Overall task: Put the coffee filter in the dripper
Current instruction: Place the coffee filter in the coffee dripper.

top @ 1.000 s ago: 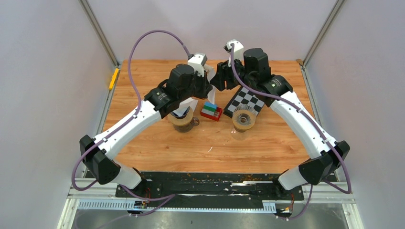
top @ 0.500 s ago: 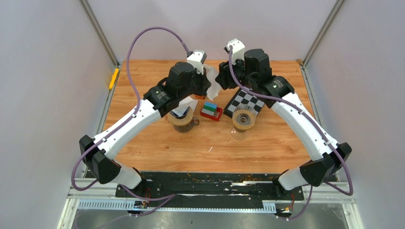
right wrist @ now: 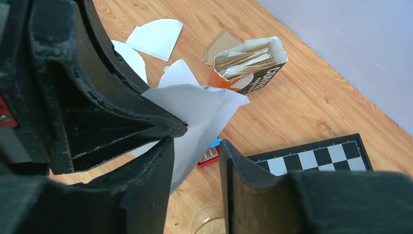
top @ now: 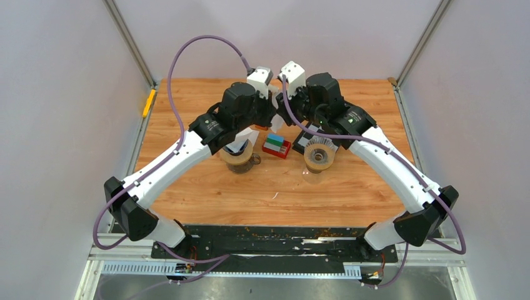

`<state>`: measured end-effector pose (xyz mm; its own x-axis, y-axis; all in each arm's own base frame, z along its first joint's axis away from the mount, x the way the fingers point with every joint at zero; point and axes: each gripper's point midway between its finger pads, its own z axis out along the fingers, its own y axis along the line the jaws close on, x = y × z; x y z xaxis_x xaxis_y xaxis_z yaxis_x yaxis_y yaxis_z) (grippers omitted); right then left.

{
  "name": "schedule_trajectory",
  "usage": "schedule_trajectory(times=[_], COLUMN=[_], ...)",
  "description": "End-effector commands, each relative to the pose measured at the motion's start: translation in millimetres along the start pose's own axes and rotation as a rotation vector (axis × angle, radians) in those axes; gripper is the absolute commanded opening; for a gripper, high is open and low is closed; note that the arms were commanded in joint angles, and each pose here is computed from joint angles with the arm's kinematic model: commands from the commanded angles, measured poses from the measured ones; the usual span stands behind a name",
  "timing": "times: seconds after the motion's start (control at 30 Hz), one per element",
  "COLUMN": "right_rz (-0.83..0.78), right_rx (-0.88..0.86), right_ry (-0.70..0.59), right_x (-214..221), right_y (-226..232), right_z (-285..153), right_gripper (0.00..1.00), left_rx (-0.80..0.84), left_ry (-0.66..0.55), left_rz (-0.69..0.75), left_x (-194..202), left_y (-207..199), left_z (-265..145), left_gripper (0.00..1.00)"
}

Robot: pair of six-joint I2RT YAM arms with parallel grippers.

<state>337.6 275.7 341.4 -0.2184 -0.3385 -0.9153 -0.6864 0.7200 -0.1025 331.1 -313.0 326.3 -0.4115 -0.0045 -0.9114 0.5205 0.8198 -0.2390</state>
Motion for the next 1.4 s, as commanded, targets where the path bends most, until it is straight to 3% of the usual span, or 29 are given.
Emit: schedule_trajectory(times=[0.0,0.17,0.4,1.23,1.37], right_rz=[-0.030,-0.043,-0.062,-0.085,-0.051], right_rx=[0.067,0.134,0.169,0.174,0.091], right_ry=[-0.043,-0.053,-0.043,-0.054,-0.073], right_x=[-12.7,-16.6,-13.6,-12.4,-15.8], right_y=[-12.1,-24.5,-31.2,-32.6,-17.7], right_z=[-9.3,-14.9,-16.3,-25.9,-25.1], right_gripper=[0.34,0.17,0.10,0.06,0.14], left_rx=[0.017,-0.005,-0.017,-0.031,-0.014], left_ry=[-0.067,-0.084,-0.108,-0.121,-0.118], left_rz=[0.024,0.042,0.073,0.129,0.112], left_x=[-23.6,-26.3,-34.1,-34.3,-34.1], left_y=[-6.6,-1.5,1.3,6.5,2.7], left_z=[-7.3,-11.9,-17.0,-19.1,-17.7], left_gripper=[0.00,0.00,0.00,0.00,0.00])
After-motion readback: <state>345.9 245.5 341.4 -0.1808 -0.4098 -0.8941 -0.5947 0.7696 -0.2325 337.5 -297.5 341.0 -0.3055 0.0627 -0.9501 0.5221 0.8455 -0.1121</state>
